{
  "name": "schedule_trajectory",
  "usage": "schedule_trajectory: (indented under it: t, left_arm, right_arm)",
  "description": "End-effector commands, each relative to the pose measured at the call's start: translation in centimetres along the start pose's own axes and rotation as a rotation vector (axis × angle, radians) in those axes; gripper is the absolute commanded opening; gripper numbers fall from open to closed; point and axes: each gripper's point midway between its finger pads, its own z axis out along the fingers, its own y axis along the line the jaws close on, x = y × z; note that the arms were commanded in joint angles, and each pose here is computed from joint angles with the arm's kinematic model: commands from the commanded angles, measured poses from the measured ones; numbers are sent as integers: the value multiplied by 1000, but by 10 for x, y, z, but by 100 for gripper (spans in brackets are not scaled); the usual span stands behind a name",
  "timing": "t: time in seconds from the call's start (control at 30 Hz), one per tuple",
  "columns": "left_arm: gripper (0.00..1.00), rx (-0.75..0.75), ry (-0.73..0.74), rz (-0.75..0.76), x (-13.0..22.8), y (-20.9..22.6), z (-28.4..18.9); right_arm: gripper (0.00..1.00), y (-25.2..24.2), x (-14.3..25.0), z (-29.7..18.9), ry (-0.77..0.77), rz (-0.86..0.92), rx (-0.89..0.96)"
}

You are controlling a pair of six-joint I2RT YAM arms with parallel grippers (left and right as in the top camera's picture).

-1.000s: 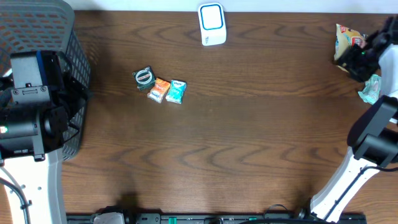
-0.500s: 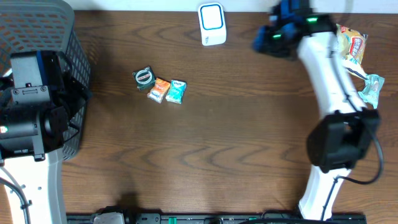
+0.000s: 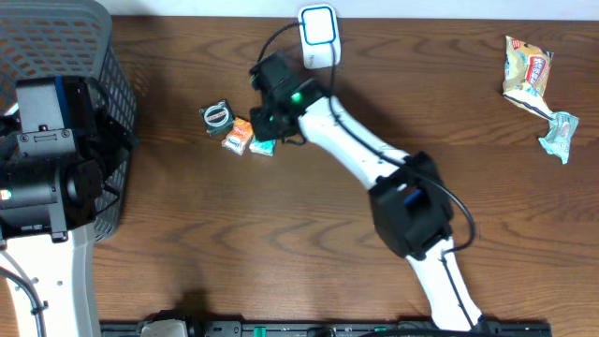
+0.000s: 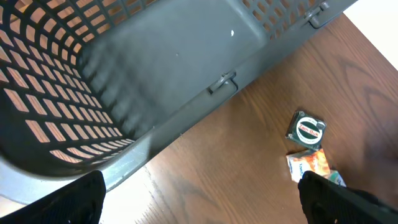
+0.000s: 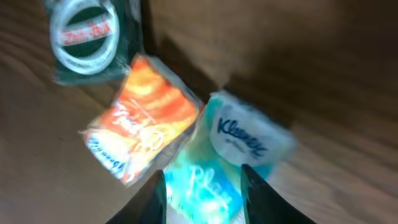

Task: Scan the item barcode
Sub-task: 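Reach the right gripper left toward the teal tissue packet near the scanner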

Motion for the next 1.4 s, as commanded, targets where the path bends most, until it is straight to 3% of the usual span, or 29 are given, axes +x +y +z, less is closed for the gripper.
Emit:
schedule_trajectory:
  t: [0.0,0.2,0.37,0.5,0.67,0.7,0.73,0.8,0.9,0.97,1.2,1.37]
  left_arm:
    - [97,-16,-1,-17,0,3,2]
    - [98,-16,-1,-17,0,3,2]
    - [97,-16,-1,-17,0,3,2]
    - [98,-16,-1,-17,0,3,2]
    - [98,-16,-1,-17,0,3,2]
    - [98,-16,-1,-17,0,3,2]
    - [98,-16,-1,-17,0,3,2]
    - [98,-16,-1,-17,0,3,2]
    - [98,-16,-1,-17,0,3,2]
    - [98,-16,-1,-17,0,3,2]
    - [98,-16,-1,-17,0,3,2]
    - [98,-16,-1,-17,0,3,2]
  right_arm:
    - [29,-17,12,26,16,17,107]
    - [18,-41,30,26,88,33,191]
    - [3,-81,56,9,206,59,340]
    - [1,-121,71,-26,283,67,516]
    - [17,-122,61,-67,243,53,561]
    - [24,-118,59,-71,230,49,555]
    - [41,-111,53,-73,204,29,539]
    - [47,-104,49,-70,183,6,525]
    - [48,-98,52,-64,186,-7,522]
    - [61,-96,55,-61,188,3,525]
    - [46,-97,61,-40,173,13,594]
    - [40,-105,70,-31,194,10,634]
